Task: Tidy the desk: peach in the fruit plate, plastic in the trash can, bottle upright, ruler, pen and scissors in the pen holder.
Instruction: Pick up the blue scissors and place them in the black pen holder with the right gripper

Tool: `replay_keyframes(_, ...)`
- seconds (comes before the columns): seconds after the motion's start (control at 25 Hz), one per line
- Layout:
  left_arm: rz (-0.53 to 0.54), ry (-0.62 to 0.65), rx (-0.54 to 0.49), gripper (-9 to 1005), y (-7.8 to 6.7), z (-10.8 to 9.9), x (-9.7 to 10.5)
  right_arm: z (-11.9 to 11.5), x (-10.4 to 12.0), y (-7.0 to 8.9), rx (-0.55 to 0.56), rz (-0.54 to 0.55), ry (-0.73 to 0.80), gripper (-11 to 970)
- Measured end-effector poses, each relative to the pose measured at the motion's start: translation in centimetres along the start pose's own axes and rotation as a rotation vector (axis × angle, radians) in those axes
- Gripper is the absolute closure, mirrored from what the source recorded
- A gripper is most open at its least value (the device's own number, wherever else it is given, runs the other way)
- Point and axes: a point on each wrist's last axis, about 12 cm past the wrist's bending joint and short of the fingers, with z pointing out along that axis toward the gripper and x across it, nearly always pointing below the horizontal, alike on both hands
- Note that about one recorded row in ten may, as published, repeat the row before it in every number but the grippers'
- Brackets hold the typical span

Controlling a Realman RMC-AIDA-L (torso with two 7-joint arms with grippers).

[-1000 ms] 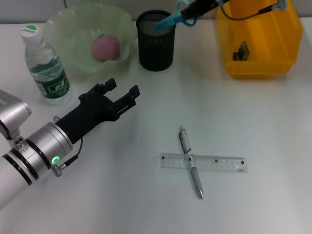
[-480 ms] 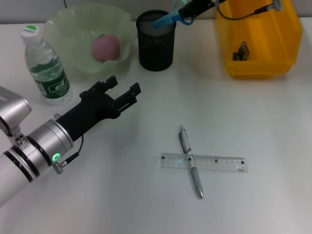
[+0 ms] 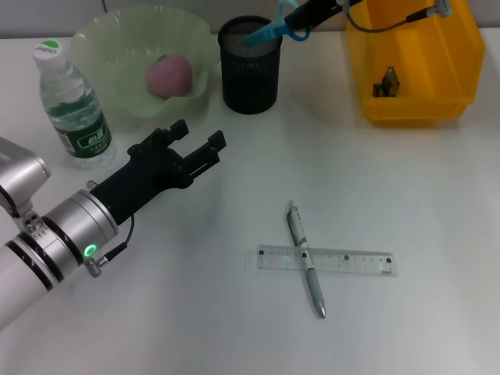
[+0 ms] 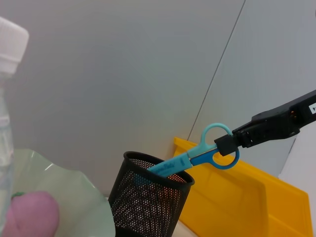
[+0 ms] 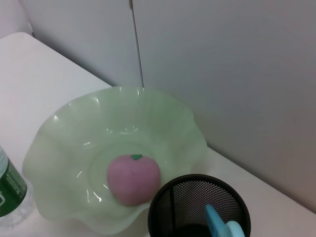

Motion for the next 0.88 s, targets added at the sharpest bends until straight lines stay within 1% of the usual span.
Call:
replay_keyframes(0.56, -0.006, -0.006, -0.002, 196, 0.01, -0.09, 0.00, -0.23, -0.39, -0.05, 0.006, 0.012, -0.013, 828)
replay_keyframes(0.68, -0.005, -0.006, -0.003, 196, 0.02, -0.14, 0.00, -0.25, -0.42, -0.06, 0.007, 0.012, -0.015, 619)
replay_keyframes(0.88, -0.003, -0.006, -0.001, 197, 0.04, -0.11, -0.03, -0.32, -0.52, -0.18, 0.016, 0.012, -0.023, 445)
